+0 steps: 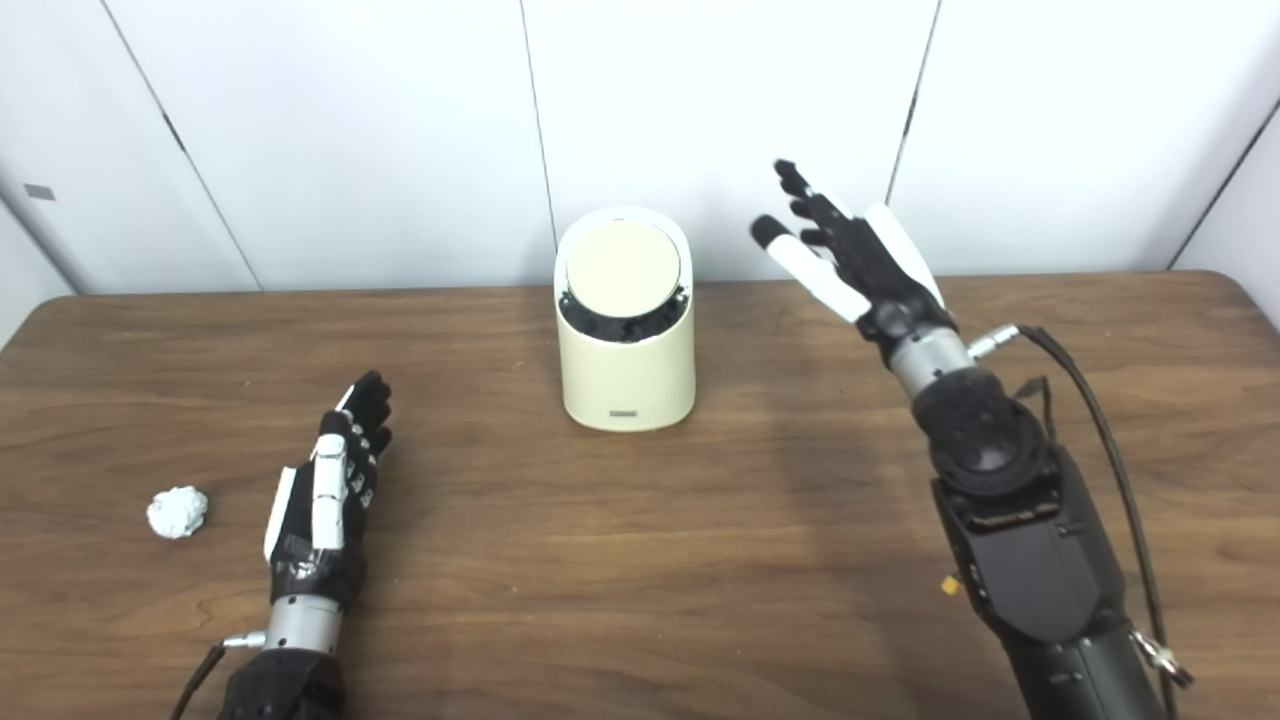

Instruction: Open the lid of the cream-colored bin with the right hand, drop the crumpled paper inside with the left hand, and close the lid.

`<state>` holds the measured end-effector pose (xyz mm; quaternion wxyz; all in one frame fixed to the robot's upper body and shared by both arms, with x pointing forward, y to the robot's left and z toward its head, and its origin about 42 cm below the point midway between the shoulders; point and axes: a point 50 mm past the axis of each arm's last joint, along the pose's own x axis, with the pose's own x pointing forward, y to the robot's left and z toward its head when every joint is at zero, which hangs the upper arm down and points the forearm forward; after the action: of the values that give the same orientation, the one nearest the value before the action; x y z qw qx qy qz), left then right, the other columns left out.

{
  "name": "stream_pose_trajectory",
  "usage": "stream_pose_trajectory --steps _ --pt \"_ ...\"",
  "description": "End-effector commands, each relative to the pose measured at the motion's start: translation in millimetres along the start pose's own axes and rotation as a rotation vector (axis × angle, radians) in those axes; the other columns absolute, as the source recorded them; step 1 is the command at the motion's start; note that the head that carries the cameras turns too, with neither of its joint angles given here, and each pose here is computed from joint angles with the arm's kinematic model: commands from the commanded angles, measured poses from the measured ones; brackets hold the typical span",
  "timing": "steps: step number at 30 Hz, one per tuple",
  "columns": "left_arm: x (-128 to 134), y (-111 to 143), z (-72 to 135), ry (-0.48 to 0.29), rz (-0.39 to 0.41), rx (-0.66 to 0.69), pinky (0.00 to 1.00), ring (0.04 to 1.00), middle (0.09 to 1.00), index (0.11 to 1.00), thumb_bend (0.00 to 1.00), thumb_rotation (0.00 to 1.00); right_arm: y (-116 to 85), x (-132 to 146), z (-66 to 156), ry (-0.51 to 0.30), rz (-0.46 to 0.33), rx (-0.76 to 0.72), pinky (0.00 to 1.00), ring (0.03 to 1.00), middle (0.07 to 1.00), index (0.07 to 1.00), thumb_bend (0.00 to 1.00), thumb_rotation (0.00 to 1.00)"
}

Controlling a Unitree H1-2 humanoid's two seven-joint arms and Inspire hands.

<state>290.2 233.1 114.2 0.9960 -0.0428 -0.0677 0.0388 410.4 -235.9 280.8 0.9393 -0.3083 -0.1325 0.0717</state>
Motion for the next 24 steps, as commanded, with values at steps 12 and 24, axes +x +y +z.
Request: stream_pose_trajectory --steps 12,24 --pt "-4 -12 -7 0.006 -0.008 -0.027 1.00 0.996 0.965 0.964 0.42 0.99 -9 40 43 -0.105 0.027 -0.151 0.85 0.928 0.963 0.952 0.71 0.99" --pt "-3 -15 -8 0.003 0.003 -0.037 1.00 0.987 0.955 0.970 0.41 0.98 0 62 54 -0.129 0.086 -0.197 0.86 0.963 0.988 0.966 0.75 0.86"
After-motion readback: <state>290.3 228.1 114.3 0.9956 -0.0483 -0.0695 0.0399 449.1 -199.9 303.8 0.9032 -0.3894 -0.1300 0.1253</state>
